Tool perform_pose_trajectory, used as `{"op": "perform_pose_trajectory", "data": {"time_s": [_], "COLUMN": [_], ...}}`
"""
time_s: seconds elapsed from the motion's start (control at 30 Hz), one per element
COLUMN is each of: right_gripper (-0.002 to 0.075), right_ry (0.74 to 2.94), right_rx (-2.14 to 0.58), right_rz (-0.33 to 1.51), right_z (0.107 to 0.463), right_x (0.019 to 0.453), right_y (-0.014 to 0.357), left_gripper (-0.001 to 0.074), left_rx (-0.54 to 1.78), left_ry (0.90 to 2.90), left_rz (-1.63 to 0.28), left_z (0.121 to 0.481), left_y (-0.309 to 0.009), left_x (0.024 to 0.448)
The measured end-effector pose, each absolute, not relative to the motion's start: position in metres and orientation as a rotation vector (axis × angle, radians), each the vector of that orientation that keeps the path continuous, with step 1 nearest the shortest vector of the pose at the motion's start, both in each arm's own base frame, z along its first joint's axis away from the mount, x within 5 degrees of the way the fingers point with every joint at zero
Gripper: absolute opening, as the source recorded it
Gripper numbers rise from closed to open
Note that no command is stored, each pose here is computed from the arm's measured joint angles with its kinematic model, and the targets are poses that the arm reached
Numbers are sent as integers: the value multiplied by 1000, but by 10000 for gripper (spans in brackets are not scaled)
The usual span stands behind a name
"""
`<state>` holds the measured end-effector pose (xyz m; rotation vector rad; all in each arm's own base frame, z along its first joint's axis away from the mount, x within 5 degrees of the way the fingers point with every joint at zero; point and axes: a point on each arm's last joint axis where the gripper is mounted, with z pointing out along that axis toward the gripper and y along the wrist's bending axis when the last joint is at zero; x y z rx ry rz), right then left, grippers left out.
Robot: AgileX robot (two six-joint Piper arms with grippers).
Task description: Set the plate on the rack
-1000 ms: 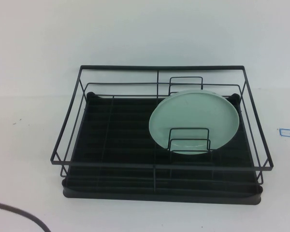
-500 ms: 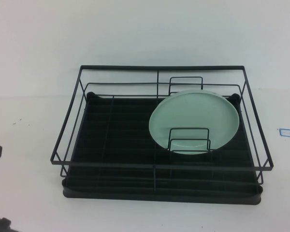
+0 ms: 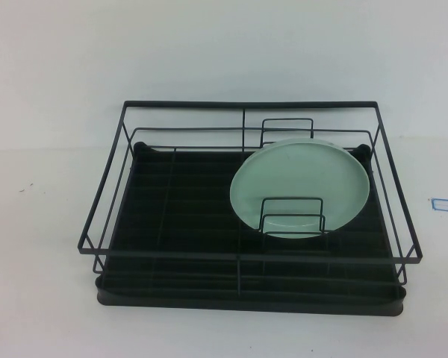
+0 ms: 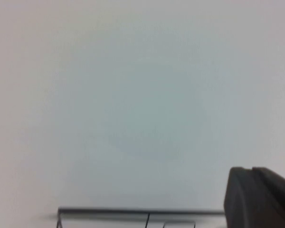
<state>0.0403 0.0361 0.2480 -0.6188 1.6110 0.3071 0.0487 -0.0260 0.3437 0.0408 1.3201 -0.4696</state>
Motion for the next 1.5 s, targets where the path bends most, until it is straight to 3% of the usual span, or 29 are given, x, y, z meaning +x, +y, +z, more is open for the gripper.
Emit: {"op": "perform_pose_trajectory", "data": {"time_s": [0.17,0.33,0.5,0.63,0.73,0.9,1.23,1.5], "right_gripper": [18,18,18,18,18,18,18,18], "right_ry": [1596,1556,1651,1738,1778,1802,1810,1889], "right_rx": [-623,-539,-432,-359,-296,-268,-228,-116], "right_rz": [290,126,12,-36,-47,-30,-9,-25], "right_z": [247,242,218,196,185,175,175,168], "right_x": [39,37,45,50,52,53,53,52], "right_y": [35,27,21,17,15,15,14,6], "left_gripper": [1,1,1,1,1,1,1,1], "left_rx": [16,20,-53,13,84,-1,-27,9], "left_ry": [1223,1168,1154,1183,1296,1513,1490,1737], "left_rz": [-413,-273,-226,-52,17,-8,53,38], "left_z": [348,350,351,348,329,285,203,181], "left_y": [-23,-17,-9,-6,-7,-2,3,-1], "left_x": [30,22,24,27,35,49,55,54]}}
